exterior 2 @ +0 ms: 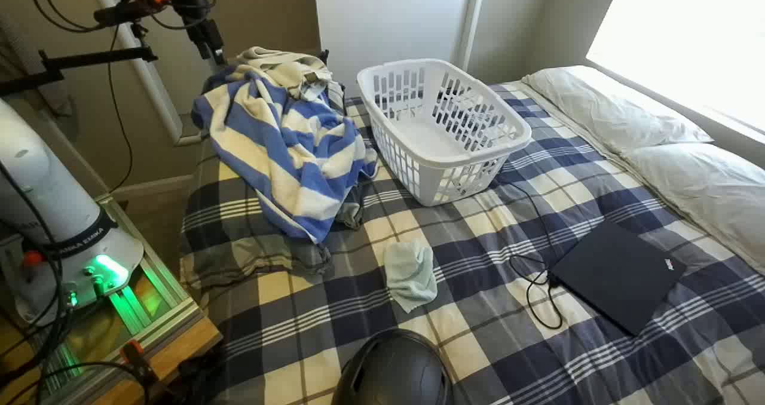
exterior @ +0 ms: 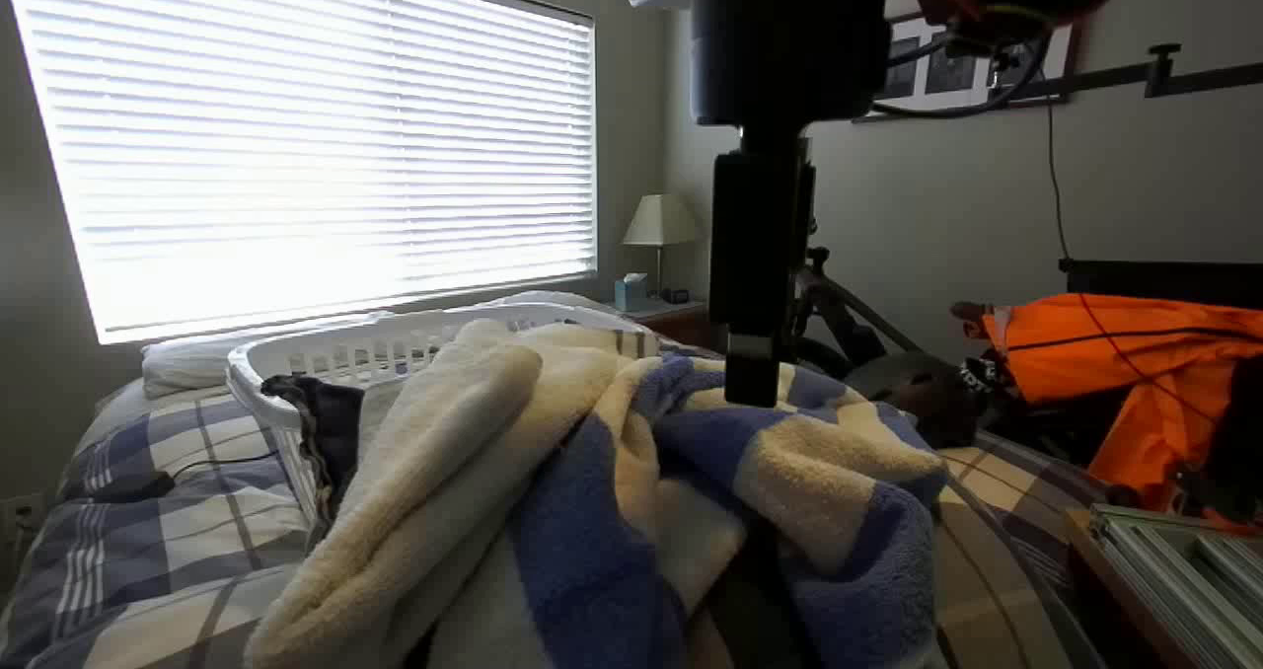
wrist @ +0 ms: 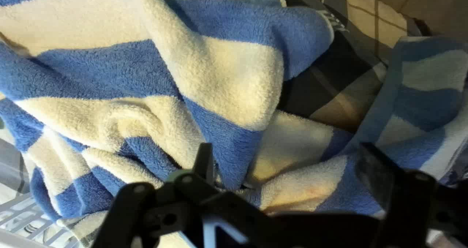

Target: Put the white towel in the basket.

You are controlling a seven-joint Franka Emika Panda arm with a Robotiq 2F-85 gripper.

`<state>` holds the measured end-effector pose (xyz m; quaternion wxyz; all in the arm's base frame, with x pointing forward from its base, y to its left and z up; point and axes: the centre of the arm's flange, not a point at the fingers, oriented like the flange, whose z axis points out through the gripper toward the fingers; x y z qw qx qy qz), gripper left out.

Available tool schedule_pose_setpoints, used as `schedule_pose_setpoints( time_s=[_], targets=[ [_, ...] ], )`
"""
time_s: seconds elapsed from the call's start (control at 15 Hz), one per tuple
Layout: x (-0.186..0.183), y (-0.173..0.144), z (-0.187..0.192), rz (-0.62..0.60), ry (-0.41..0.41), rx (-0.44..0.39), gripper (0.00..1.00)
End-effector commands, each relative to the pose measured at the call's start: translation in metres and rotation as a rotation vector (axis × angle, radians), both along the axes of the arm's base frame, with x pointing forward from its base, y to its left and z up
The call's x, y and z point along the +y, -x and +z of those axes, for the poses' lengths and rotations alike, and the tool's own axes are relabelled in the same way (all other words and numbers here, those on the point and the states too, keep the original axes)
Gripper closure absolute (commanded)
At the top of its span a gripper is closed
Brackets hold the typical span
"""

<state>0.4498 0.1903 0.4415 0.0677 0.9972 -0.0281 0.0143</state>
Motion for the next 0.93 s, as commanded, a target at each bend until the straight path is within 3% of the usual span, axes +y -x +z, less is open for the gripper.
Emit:
schedule_pose_setpoints(
  time_s=[0.0, 0.6, 0.87],
  targets=[
    [0.0, 0.0, 0.0, 0.0, 0.0, 0.0, 0.0],
    [0.0, 0.0, 0.0, 0.0, 0.0, 0.0, 0.0],
    [0.002, -0.02, 0.011, -0.018, -0.046, -0.015, 0.0]
  ],
)
